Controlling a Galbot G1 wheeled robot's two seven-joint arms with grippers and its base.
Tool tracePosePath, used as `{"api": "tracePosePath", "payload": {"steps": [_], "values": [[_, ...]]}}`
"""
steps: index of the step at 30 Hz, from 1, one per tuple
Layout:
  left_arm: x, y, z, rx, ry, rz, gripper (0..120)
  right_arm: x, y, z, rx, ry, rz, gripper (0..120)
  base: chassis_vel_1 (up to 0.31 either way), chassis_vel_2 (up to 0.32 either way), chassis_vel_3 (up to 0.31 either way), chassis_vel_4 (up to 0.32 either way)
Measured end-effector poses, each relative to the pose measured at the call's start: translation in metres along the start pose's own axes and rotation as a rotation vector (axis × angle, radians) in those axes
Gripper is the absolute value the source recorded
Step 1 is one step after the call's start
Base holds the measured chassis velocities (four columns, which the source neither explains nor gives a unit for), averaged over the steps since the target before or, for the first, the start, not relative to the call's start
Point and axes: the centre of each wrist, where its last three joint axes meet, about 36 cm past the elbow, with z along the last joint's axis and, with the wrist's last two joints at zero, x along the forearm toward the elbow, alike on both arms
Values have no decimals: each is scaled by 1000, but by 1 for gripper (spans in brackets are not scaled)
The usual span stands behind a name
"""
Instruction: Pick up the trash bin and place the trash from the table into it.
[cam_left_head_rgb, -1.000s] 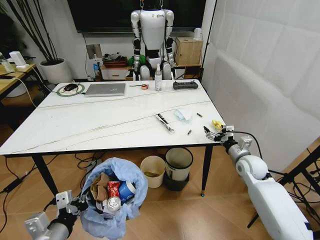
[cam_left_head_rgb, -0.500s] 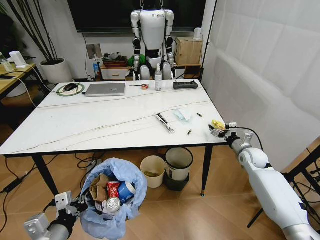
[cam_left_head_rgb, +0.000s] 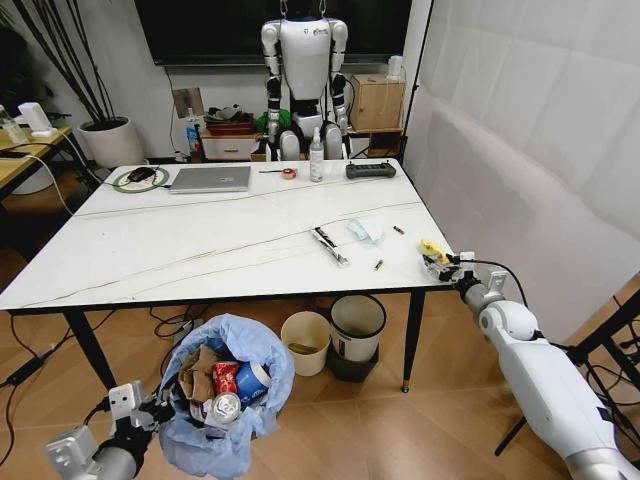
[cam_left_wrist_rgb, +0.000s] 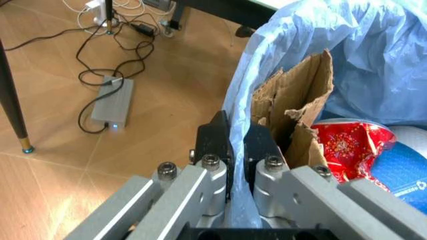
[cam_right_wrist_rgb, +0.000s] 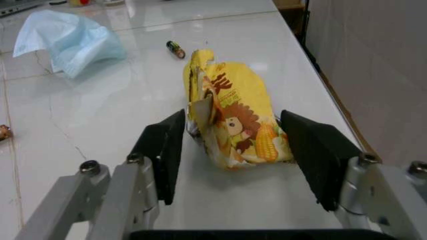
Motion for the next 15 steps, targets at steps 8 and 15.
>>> {"api": "tracePosePath", "payload": {"steps": [8,15], "values": [[-1,0,1,1,2,-1,0,2,0,1,8,1,0,23,0,0,0,0],[-1,0,1,-1,5,2,0,20,13,-18,32,-59,-77,0,0,0,0,0]]}}
